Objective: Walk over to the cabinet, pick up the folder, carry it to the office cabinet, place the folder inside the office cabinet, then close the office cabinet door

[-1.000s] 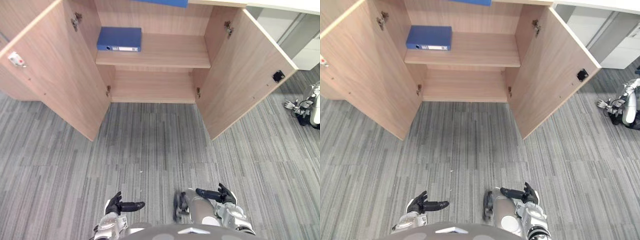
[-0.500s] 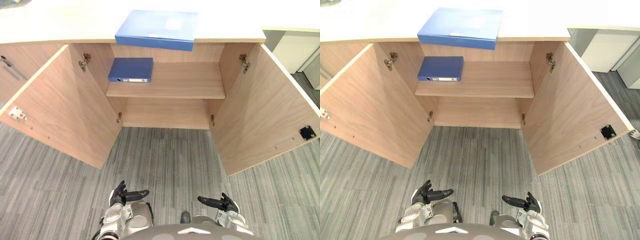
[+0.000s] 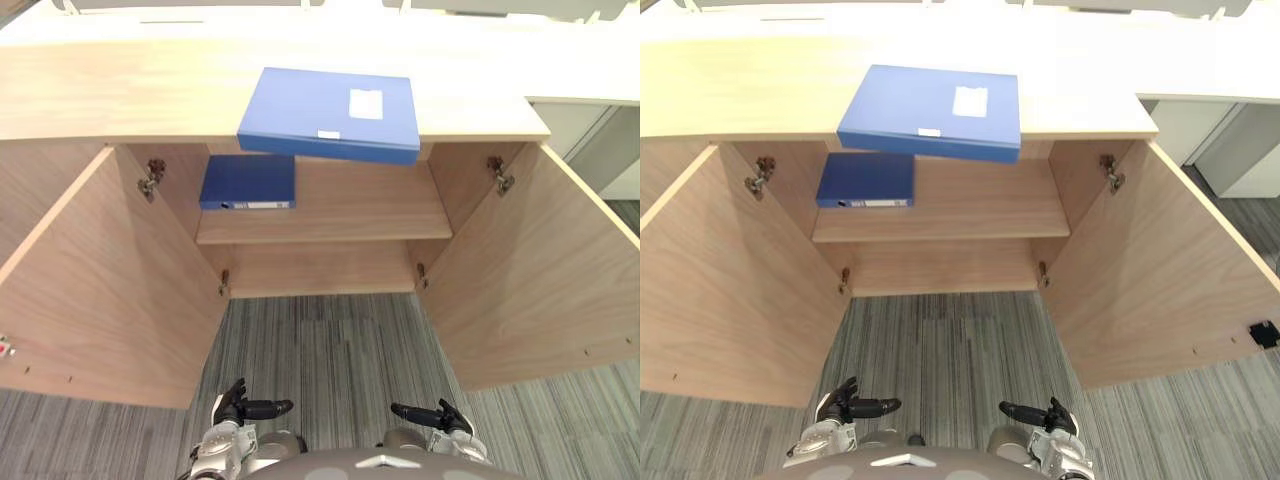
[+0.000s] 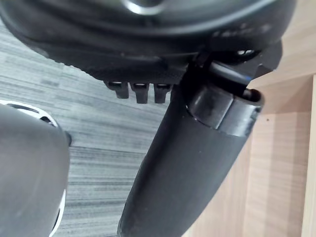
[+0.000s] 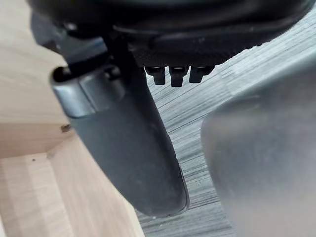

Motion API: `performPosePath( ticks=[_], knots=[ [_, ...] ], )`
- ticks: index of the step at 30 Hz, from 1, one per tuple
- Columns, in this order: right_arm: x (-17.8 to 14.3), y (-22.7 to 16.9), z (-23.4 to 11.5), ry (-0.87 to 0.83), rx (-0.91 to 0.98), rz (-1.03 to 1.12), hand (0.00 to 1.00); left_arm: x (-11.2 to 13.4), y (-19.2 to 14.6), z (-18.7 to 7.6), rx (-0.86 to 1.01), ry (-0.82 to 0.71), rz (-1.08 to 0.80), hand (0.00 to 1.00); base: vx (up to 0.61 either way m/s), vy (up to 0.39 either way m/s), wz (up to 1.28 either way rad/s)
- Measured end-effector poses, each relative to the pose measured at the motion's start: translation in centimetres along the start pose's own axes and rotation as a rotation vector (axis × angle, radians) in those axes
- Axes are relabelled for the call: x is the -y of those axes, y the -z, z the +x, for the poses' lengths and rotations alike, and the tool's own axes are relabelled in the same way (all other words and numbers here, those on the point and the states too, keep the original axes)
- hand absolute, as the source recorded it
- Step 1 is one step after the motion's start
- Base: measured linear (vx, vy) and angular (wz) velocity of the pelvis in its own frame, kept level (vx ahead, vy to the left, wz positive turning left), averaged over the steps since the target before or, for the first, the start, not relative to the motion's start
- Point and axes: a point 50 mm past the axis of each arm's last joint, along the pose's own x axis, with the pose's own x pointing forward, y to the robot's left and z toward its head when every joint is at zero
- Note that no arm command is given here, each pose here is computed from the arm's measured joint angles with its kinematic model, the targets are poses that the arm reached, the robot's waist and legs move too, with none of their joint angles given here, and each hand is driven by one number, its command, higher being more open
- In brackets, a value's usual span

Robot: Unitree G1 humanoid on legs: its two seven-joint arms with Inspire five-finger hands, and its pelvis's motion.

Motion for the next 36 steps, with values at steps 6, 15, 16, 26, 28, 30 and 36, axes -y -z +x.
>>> performPosePath(
  ticks=[6,15,16,26,28,30,36],
  knots=[
    [0.2,-0.8,0.1,-0.004,0.035,0.006,1.0,-0.1,0.6,-0.1,-0.024,-0.006,-0.007,1.0,0.35,-0.098,0.39],
    [1.5,-0.5,0.0,0.039,0.026,0.005,1.0,1.8,0.1,-0.3,0.006,0.021,-0.093,1.0,0.28,-0.163,0.26],
    [1.5,-0.5,0.0,0.038,0.026,0.005,1.0,1.8,0.3,-0.3,0.005,0.021,-0.094,1.0,0.15,-0.032,0.01],
    [1.4,1.4,-0.3,0.055,-0.035,0.046,1.0,0.8,0.8,-0.3,-0.022,0.015,-0.012,1.0,0.13,0.114,-0.14],
    [1.3,1.5,-0.3,0.051,-0.04,0.045,1.0,0.9,0.7,-0.2,-0.02,0.025,0.019,1.0,0.06,0.104,-0.03],
    [1.3,1.5,-0.3,0.05,-0.04,0.041,1.0,1.1,0.7,-0.2,-0.018,0.036,0.042,1.0,0.0,0.057,-0.07],
    [1.6,1.4,-0.3,0.059,-0.04,0.028,1.0,1.3,0.4,-0.2,-0.005,0.037,0.076,1.0,-0.04,0.0,-0.03]
  ],
)
